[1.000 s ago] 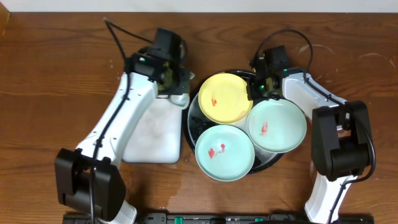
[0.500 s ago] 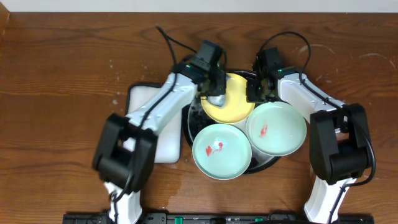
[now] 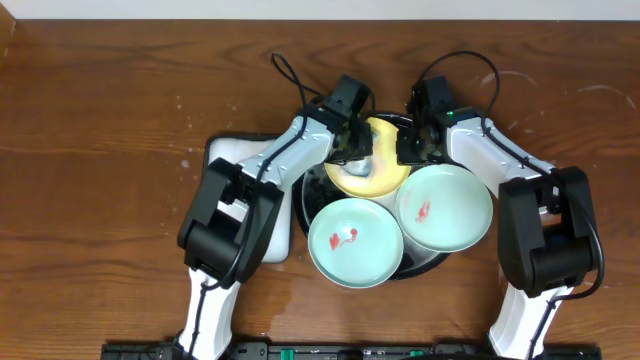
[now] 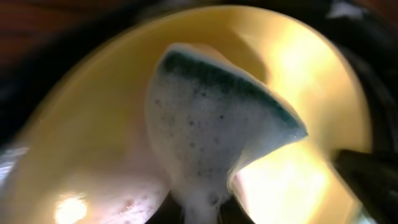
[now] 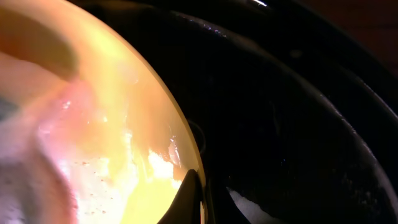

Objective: Clean dirty plates on tray and stack at the side
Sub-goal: 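Scrub the yellow plate with the sponge while right gripper holds it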

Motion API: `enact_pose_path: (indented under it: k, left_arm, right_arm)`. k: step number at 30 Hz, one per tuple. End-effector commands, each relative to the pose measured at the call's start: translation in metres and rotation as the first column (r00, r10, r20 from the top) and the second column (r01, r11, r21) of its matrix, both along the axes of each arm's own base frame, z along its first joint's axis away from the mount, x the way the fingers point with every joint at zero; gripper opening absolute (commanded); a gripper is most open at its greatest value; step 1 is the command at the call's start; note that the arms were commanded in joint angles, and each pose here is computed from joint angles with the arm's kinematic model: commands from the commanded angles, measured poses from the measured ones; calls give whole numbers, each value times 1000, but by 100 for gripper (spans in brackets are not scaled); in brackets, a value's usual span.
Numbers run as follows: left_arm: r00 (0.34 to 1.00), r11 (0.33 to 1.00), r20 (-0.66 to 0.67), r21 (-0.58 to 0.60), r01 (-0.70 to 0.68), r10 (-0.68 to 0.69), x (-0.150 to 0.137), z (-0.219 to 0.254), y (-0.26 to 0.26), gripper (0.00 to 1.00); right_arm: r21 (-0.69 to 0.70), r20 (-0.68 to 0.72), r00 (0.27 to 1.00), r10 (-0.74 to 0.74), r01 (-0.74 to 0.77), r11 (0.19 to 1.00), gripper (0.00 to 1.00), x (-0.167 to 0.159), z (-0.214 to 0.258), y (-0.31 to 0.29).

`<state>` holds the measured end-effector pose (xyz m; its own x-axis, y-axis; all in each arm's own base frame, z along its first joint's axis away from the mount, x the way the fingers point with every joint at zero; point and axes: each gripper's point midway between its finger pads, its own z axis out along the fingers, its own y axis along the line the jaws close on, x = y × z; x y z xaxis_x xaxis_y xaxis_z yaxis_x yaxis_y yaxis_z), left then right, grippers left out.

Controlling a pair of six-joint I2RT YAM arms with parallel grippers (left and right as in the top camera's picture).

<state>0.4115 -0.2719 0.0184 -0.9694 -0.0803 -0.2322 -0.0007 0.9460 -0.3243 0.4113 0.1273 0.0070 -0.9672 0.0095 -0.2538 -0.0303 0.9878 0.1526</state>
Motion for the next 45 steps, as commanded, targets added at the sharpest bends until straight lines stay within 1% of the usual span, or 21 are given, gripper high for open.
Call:
enact_pose_path:
  k: [1, 4, 6, 9, 11, 13, 15, 17, 20, 22, 25, 28, 31, 33, 34, 36, 38, 39, 42, 45]
  left_arm:
    - [997, 897, 74, 439, -57, 27, 10, -27, 83, 7]
    - [995, 839, 101, 541, -55, 0, 16, -15, 100, 7]
    - [995, 840, 101, 540, -52, -3, 17, -11, 99, 7]
    - [999, 905, 50, 424, -14, -8, 10, -19, 75, 7]
    - [1000, 952, 3, 307, -4, 3, 2, -24, 52, 8]
    - [999, 988, -53, 156, -2, 10, -4, -28, 23, 7]
    - [995, 999, -96, 40, -8, 12, -10, -32, -2, 7]
    - [990, 999, -137, -41, -15, 9, -16, -38, -23, 8]
    - [981, 994, -195, -107, 2, -23, -32, -51, -47, 7]
    - [974, 994, -224, -105, 8, -32, -42, -60, -53, 8]
    - [969, 995, -241, -99, 24, -47, -51, -63, -58, 7]
    - [945, 985, -312, -169, 42, -93, -68, -57, -70, 8]
    - [926, 989, -368, -147, 33, -86, -80, -59, -63, 7]
    - [932, 991, -351, -123, 45, -86, -76, -61, -57, 7]
    - [952, 998, -299, -35, 52, -60, -64, -68, -38, 7]
    - [967, 996, -255, 91, 23, 1, -52, -74, -9, 8]
    - [981, 966, -185, 258, -9, 59, -36, -78, 30, 8]
    - [986, 936, -141, 350, -36, 90, -28, -77, 53, 8]
    - [988, 861, -58, 499, -98, 146, -13, -69, 95, 7]
    - [986, 808, -2, 574, -134, 165, -2, -57, 118, 7]
  right_arm:
    - [-59, -13, 1000, -15, 15, 998, 1, -5, -3, -10]
    - [-60, -18, 1000, -16, 14, 998, 1, -6, -3, -10]
    - [-61, -19, 1000, -16, 14, 998, 1, -6, -3, -10]
    - [-61, -18, 1000, -16, 15, 998, 1, -6, -3, -10]
    - [-62, -18, 1000, -9, 8, 998, 1, -6, -3, -10]
    - [-64, -17, 1000, -1, -1, 998, 1, -6, -3, -10]
    - [-65, -17, 1000, 2, -3, 998, 1, -6, -3, -10]
    - [-65, -16, 1000, 2, -3, 998, 1, -6, -3, -10]
    - [-65, -16, 1000, 2, -3, 998, 1, -6, -3, -10]
    - [-66, -19, 1000, 3, -4, 998, 1, -7, -3, -10]
    - [-69, -22, 1000, 10, -12, 998, 1, -7, -4, -11]
    - [-69, -23, 1000, 10, -11, 998, 1, -8, -4, -11]
    - [-69, -23, 1000, 10, -11, 998, 1, -8, -4, -11]
    - [-69, -24, 1000, 10, -11, 998, 1, -8, -4, -11]
    - [-70, -26, 1000, 10, -11, 998, 1, -8, -4, -11]
    - [-70, -26, 1000, 10, -12, 998, 1, -8, -4, -11]
    - [-71, -29, 1000, 10, -12, 997, 1, -9, -4, -11]
    - [-71, -31, 999, 10, -12, 997, 1, -10, -4, -11]
    - [-73, -37, 999, 10, -13, 997, 1, -11, -5, -12]
    - [-73, -40, 999, 10, -12, 997, 1, -12, -5, -12]
